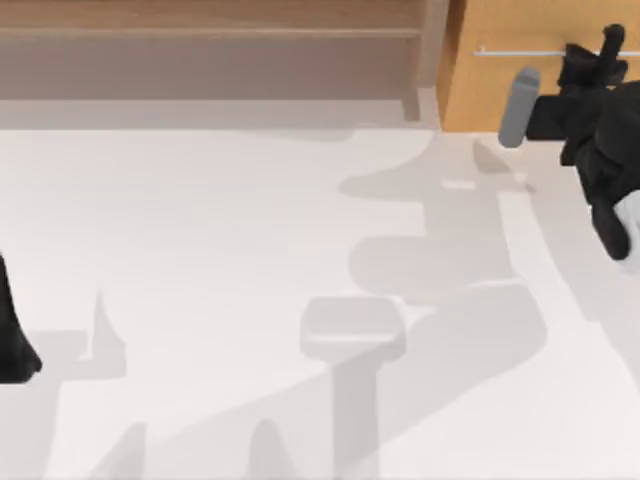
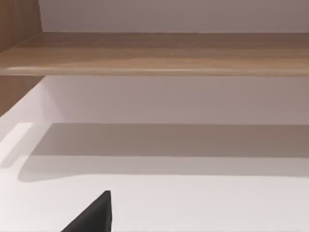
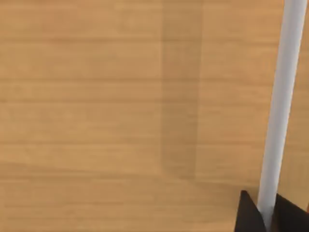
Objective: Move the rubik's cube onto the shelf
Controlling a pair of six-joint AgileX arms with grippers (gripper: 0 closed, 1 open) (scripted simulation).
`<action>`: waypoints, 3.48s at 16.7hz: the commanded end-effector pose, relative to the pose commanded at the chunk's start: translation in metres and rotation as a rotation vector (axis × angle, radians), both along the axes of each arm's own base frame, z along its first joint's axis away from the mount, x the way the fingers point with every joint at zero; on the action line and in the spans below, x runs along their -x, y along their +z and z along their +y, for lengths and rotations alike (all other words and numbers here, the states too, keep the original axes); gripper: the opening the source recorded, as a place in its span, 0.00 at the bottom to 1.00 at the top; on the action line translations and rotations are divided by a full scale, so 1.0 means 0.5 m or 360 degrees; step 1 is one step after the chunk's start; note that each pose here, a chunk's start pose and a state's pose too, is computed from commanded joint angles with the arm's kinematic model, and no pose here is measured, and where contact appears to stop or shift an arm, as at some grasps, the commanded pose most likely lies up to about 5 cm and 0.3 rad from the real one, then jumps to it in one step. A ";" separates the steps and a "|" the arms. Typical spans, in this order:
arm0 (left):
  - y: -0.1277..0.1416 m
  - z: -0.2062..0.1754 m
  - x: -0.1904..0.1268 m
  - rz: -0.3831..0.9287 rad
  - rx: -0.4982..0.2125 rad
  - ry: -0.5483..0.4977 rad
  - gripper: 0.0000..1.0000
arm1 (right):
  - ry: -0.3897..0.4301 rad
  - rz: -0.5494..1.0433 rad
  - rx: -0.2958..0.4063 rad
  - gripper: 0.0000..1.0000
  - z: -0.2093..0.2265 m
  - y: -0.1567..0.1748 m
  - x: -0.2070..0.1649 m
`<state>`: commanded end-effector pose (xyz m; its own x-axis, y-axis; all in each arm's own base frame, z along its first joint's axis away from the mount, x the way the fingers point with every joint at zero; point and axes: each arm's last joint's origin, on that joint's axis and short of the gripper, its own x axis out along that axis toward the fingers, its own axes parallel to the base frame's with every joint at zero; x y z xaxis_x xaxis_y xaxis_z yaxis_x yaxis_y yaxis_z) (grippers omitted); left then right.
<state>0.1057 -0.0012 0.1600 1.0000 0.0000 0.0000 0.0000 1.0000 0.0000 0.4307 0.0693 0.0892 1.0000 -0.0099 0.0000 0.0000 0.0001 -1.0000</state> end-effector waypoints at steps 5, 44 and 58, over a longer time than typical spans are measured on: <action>0.000 0.000 0.000 0.0000 0.0000 0.0000 1.00 | 0.0000 0.0000 0.0000 0.00 0.000 0.000 0.000; 0.000 0.000 0.000 0.0000 0.0000 0.0000 1.00 | -0.0004 0.0033 0.0009 0.00 0.001 -0.010 0.349; 0.000 0.000 0.000 0.0000 0.0000 0.0000 1.00 | -0.0004 0.0014 -0.0002 0.60 0.002 -0.005 0.376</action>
<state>0.1057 -0.0012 0.1600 1.0000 0.0000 0.0000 0.0000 1.0000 0.0000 0.2428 0.0703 0.0868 0.9999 -0.0126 -0.0086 -0.0086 0.0012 -1.0000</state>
